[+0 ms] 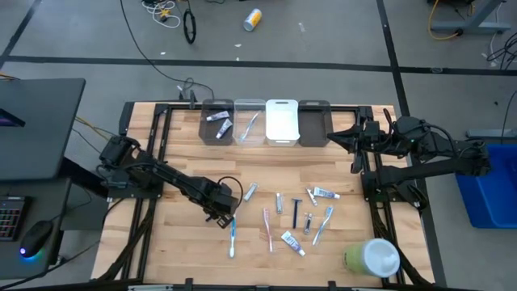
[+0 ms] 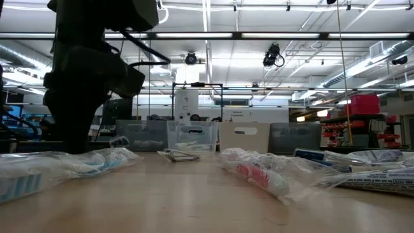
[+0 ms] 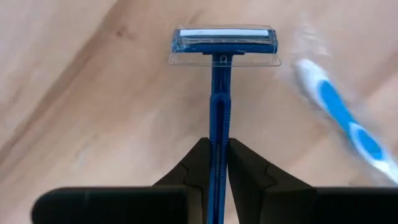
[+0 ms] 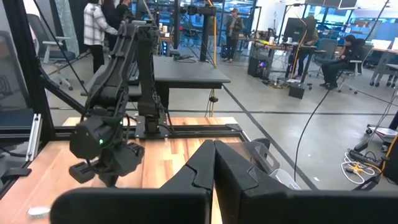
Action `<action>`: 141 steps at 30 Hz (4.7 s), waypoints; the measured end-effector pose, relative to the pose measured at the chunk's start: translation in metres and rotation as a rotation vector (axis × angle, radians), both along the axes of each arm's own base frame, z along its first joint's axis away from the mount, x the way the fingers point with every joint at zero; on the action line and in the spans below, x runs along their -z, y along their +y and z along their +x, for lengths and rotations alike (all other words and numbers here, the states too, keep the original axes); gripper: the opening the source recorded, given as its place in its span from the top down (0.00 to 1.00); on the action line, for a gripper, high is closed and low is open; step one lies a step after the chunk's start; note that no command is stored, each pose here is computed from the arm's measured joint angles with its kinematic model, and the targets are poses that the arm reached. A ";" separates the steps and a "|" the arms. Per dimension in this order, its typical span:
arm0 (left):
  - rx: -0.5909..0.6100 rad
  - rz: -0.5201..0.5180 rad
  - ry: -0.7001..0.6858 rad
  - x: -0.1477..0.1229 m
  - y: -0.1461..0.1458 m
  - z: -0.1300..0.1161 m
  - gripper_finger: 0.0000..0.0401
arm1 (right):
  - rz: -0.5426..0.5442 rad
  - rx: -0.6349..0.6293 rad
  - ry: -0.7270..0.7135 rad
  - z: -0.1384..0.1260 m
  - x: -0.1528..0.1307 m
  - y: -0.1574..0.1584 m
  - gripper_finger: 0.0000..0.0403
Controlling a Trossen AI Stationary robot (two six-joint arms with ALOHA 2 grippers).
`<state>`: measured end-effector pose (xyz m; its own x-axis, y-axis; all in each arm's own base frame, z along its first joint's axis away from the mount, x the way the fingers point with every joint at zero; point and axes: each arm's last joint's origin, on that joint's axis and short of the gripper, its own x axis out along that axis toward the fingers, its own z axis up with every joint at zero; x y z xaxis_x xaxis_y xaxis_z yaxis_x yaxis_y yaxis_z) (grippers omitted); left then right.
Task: Pick & Place Travel size toiletries
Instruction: Put the blue razor into the white bin
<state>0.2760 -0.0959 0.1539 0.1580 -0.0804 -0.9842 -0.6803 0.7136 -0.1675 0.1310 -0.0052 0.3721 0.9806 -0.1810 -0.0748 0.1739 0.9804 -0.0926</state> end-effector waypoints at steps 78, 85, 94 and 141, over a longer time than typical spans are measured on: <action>0.239 0.579 -1.342 -0.257 0.133 0.083 0.89 | 0.319 -0.076 -0.346 0.084 -0.009 -0.023 0.41; 0.233 0.583 -1.331 -0.256 0.135 0.083 0.89 | 0.329 -0.122 -0.349 0.094 -0.005 -0.032 0.36; 0.229 0.588 -1.313 -0.255 0.141 0.082 0.89 | 0.340 -0.179 -0.369 0.103 -0.002 -0.042 0.36; 0.211 0.593 -1.284 -0.253 0.149 0.081 0.89 | 0.333 -0.218 -0.400 0.123 0.007 -0.054 0.84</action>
